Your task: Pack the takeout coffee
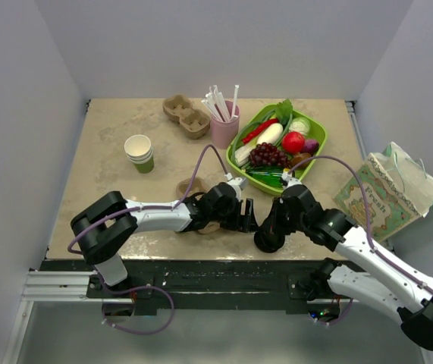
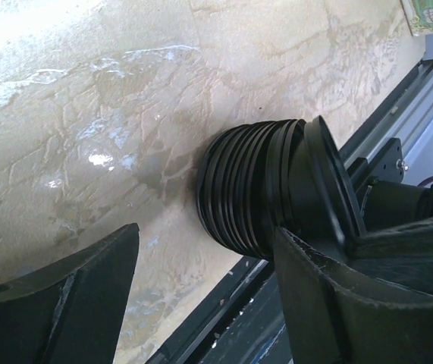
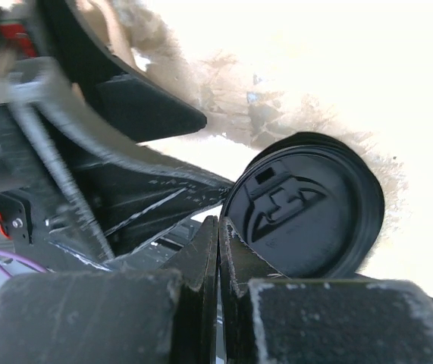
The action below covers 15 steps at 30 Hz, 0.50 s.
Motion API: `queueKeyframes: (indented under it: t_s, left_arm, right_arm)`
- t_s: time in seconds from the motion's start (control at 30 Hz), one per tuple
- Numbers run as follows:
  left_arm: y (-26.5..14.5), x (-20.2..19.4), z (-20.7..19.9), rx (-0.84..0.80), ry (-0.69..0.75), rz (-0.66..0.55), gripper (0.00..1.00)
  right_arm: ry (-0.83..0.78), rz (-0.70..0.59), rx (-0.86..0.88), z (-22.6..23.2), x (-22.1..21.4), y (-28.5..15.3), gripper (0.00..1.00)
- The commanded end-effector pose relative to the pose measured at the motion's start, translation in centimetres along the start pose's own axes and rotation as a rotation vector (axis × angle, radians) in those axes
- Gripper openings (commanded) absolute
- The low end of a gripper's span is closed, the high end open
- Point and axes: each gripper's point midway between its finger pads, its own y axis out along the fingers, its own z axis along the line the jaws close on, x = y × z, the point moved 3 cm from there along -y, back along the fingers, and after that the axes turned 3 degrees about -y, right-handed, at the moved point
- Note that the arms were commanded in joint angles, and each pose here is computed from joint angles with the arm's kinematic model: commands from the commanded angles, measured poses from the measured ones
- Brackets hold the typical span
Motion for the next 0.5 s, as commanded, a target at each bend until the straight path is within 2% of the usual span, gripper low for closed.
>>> queueKeyframes:
  t_s: [0.0,0.37,0.47]
  left_arm:
    - [-0.8,0.8,-0.5,0.011,0.035,-0.042,0.77]
    - [-4.6,4.1,-2.5,0.039,0.008,-0.187,0.89]
    - [-4.9,4.5,-2.2,0.079,-0.015,-0.195,0.95]
  right_arm:
    - [-0.081,-0.079,0.016,0.6,2.1,-2.1,0.0]
    - [-0.201,-0.094,0.018,0.3,2.4,-2.8,0.0]
    - [-0.217,-0.076,0.041,0.4,1.9,-2.6,0.0]
